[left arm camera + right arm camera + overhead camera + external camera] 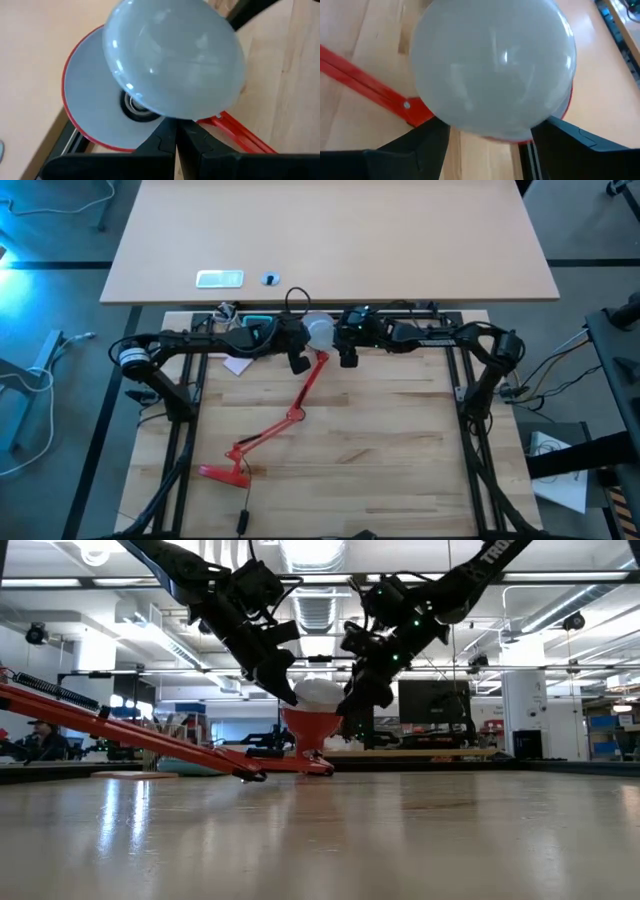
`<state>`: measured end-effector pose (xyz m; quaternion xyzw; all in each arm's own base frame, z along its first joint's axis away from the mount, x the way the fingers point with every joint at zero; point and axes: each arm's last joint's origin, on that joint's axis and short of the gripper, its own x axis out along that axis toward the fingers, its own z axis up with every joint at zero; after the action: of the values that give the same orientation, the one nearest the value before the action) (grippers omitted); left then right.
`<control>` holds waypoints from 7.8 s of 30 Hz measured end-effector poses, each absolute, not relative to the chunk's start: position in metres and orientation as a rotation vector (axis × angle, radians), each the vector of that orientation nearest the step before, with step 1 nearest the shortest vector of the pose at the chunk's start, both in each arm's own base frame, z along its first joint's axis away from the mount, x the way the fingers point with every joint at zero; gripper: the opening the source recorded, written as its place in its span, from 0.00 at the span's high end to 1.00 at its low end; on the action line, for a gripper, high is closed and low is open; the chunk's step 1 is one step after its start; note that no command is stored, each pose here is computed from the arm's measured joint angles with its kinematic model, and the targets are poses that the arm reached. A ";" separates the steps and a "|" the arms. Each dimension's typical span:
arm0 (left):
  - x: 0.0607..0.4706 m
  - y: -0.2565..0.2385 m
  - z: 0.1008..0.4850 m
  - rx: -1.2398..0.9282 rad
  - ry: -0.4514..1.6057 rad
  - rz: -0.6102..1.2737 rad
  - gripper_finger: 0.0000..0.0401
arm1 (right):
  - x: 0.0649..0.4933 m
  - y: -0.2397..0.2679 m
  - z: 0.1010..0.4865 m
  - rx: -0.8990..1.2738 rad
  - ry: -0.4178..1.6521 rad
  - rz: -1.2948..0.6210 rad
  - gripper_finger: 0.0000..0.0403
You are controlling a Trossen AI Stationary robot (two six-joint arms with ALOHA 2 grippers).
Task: Screw lightbulb
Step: Remove the light bulb from the red lamp, then adjust the red lamp
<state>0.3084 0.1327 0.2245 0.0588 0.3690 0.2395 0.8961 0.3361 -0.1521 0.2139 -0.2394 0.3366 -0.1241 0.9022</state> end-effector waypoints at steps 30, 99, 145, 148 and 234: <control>0.312 0.107 0.255 0.264 0.624 0.399 1.00 | 0.333 -0.115 0.260 -0.403 0.515 -0.094 0.29; 0.216 0.049 0.229 0.108 0.094 0.319 1.00 | 0.172 -0.067 0.217 0.701 0.666 -0.947 0.59; 0.180 0.042 0.243 0.085 0.090 0.370 1.00 | 0.142 -0.128 0.167 0.625 0.628 -1.366 0.22; 0.174 0.041 0.242 0.083 0.131 0.368 1.00 | 0.145 -0.108 0.184 0.537 0.550 -1.284 0.19; 0.314 0.108 0.115 -0.867 0.632 0.296 0.89 | 0.168 -0.045 0.186 0.386 0.674 -0.874 0.29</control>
<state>0.3139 0.1084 0.1155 -0.4116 0.2998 0.1404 0.8491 0.1676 -0.0448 0.1863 0.1820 0.3180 -0.4126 0.8340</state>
